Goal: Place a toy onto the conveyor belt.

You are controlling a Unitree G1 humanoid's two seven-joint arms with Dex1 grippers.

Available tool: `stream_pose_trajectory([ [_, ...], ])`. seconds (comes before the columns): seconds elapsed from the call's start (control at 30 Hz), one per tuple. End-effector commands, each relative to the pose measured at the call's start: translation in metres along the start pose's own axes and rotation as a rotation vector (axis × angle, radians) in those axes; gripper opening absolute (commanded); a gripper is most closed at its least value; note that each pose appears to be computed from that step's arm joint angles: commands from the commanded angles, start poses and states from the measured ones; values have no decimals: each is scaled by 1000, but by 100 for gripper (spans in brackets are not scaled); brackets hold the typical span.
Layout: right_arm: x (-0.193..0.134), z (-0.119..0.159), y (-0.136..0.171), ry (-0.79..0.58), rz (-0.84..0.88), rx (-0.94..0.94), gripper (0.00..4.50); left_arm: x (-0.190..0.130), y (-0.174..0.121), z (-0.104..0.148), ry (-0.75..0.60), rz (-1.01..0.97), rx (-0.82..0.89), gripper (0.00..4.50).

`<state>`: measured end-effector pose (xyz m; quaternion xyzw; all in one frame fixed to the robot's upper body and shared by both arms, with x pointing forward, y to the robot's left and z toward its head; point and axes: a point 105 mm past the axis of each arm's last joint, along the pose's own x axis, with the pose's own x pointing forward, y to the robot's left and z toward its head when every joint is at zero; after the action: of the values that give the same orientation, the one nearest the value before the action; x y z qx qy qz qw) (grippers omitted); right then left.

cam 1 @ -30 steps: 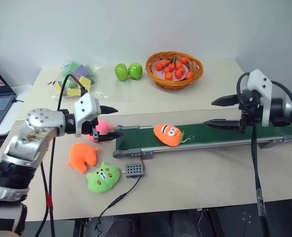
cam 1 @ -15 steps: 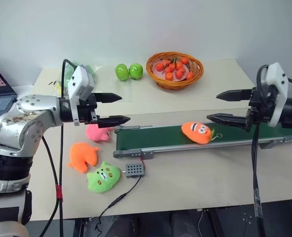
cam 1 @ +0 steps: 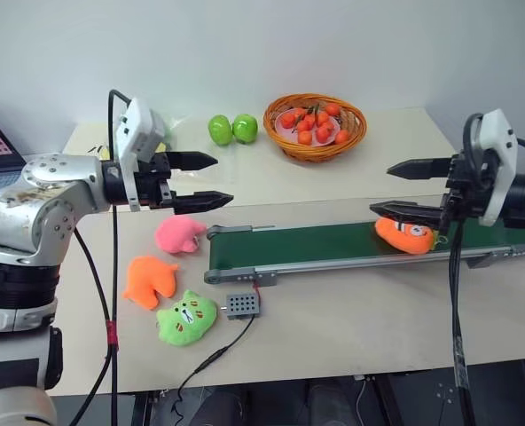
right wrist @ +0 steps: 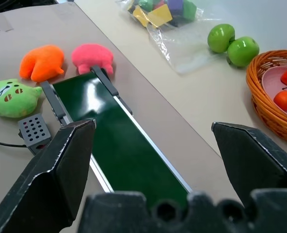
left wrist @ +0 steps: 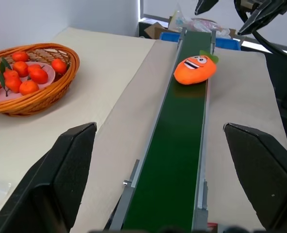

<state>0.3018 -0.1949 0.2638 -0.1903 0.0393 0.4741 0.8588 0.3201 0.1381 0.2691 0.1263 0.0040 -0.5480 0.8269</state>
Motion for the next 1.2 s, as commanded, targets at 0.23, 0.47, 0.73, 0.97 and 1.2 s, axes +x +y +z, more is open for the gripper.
stream_pose_trajectory([
  [0.23, -1, 10, 1, -51, -3, -44, 450, 0, 8, 20, -50, 55, 87, 449],
  [0.47, 3, 6, 1, -73, -19, -30, 450, 4, 13, 16, -40, 81, 101, 449],
  [0.73, 2, 4, -3, -82, -47, -19, 450, 5, 17, 13, -46, 99, 94, 449],
  [0.97, 3, 6, -3, -90, -54, -21, 450, 9, 17, 17, -68, 102, 95, 449],
  [1.2, 4, 8, -3, -89, -58, -27, 450, 10, 20, 19, -77, 120, 101, 449],
])
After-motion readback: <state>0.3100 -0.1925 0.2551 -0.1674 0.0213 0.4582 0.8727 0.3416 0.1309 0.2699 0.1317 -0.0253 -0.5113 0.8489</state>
